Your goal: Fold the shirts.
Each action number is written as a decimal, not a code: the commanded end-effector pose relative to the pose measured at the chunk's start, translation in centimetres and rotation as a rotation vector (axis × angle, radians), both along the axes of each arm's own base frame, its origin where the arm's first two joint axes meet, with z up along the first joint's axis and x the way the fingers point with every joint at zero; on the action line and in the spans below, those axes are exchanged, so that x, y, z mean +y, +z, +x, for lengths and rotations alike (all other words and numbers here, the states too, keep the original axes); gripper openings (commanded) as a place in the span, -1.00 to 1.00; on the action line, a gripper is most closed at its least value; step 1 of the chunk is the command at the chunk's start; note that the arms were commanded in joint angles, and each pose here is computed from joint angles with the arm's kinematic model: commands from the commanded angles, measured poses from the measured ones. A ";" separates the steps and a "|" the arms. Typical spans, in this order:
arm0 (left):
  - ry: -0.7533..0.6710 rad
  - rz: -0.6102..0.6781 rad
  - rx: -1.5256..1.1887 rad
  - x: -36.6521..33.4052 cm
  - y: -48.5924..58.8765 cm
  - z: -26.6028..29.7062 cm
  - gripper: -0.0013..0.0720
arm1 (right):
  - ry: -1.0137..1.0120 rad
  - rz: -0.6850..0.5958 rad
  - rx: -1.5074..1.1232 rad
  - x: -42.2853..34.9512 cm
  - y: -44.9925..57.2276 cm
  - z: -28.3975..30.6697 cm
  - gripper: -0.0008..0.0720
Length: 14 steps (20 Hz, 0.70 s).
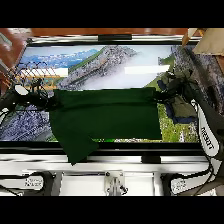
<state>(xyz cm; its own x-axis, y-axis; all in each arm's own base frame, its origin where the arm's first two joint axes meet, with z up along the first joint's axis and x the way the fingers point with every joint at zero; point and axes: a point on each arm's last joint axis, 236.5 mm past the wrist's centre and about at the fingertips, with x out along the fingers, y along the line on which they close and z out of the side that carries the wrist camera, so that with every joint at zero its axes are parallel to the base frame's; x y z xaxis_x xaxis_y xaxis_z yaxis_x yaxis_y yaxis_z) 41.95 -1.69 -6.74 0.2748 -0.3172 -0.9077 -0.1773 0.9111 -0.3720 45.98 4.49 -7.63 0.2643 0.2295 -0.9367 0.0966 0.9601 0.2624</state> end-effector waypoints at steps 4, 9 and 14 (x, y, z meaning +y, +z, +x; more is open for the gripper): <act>-0.048 -0.078 0.200 2.8 4.1 -5.3 0.50 | 0.126 -0.254 0.164 -5.9 5.1 -7.1 0.52; -0.022 -0.175 0.393 1.2 0.7 -18.0 0.50 | 0.013 -0.078 0.280 -9.1 6.2 -14.0 0.52; -0.032 -0.209 0.333 -1.2 -2.2 -22.5 0.31 | -0.037 0.011 0.303 -9.1 5.3 -16.7 0.52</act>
